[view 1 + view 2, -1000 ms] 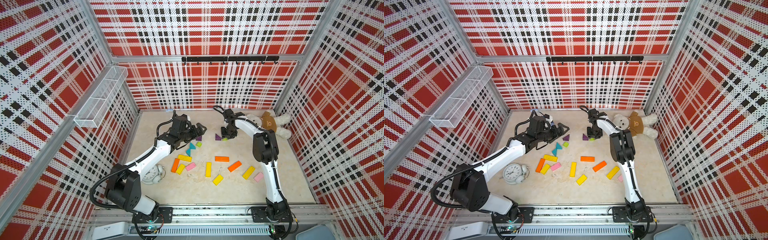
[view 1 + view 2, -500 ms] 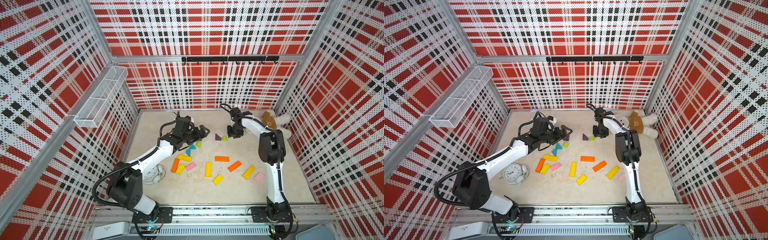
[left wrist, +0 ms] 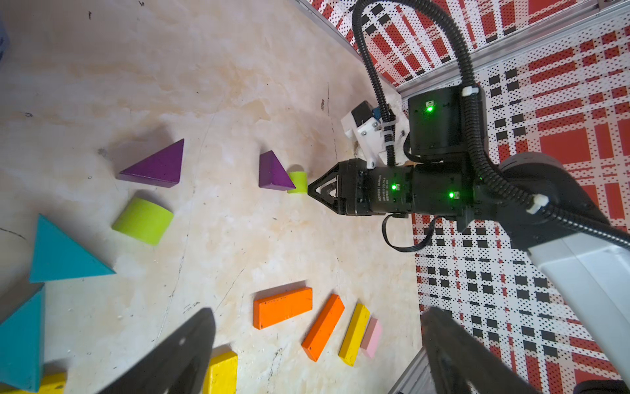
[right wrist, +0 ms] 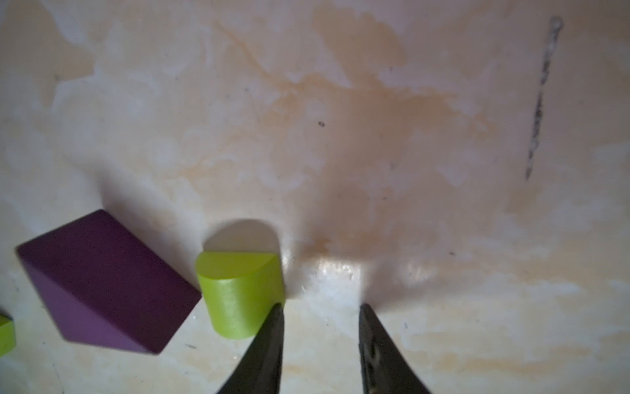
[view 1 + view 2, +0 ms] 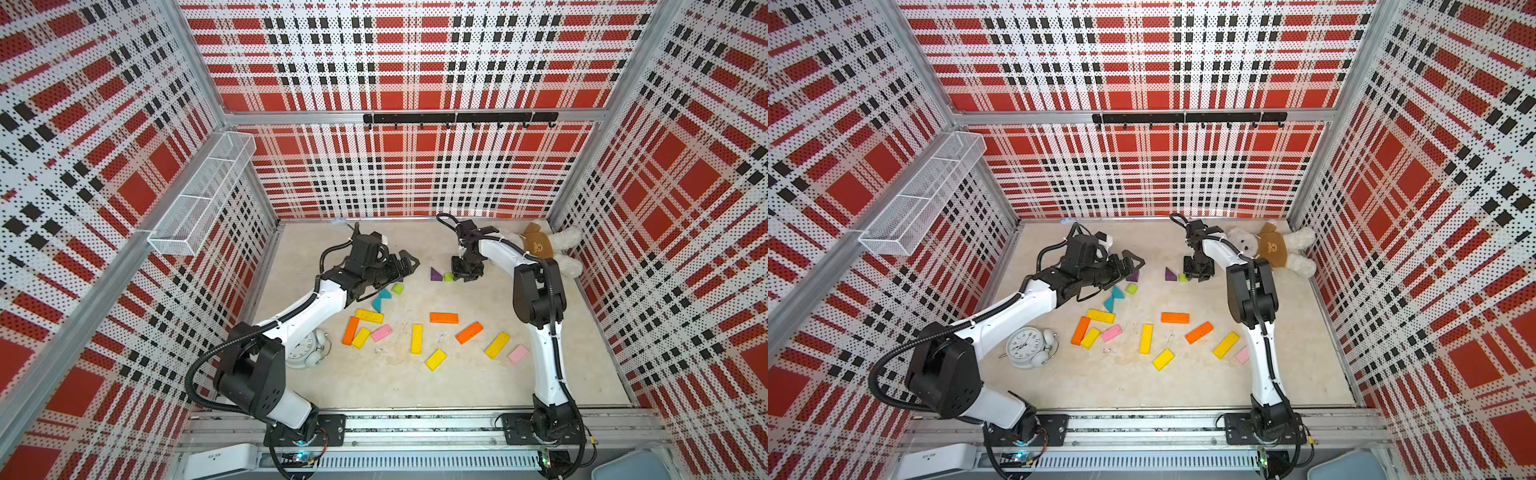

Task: Assemble a carrot with building blocks
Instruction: Assemble the building block at the center of the board.

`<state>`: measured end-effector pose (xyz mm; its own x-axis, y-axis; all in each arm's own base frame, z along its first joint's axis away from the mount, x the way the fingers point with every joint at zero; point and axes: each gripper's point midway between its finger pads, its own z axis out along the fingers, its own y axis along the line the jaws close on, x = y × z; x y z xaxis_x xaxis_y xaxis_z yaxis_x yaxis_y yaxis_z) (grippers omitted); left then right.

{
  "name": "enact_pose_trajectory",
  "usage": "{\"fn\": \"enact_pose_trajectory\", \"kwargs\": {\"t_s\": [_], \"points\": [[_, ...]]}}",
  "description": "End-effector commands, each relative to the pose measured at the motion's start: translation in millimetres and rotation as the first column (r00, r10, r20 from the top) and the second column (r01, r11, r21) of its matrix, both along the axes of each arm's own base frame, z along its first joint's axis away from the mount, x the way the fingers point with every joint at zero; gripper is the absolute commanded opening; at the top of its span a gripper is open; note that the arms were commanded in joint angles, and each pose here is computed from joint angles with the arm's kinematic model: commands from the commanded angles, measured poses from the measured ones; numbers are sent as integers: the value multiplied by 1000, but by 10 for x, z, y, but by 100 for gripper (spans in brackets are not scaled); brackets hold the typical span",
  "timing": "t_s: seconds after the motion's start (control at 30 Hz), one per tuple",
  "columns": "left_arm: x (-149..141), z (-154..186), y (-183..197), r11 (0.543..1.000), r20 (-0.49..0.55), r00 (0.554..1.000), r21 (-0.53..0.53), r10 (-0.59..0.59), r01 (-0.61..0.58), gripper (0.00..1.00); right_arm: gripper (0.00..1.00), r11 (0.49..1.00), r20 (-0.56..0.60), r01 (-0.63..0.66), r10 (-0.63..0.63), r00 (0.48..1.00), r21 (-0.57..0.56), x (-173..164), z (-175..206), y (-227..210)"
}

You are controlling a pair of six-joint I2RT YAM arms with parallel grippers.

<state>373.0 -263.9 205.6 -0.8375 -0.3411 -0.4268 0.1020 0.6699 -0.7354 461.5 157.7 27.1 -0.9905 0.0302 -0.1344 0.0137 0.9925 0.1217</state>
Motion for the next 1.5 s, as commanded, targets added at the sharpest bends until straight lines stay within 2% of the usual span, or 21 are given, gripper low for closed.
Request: {"fn": "enact_pose_trajectory", "kwargs": {"t_s": [0.0, 1.23, 1.47], "points": [[22, 33, 2, 1000, 13, 1000, -4, 0, 0, 97, 38, 1000, 1, -12, 12, 1000, 20, 8, -38, 61], [61, 38, 63, 1000, 20, 1000, 2, 17, -17, 97, 43, 999, 16, -24, 23, 1000, 30, 105, -35, 124], [83, 59, 97, 1000, 27, 999, 2, 24, -24, 97, 45, 1000, 54, -30, 30, 998, 4, 140, 161, 94]]}}
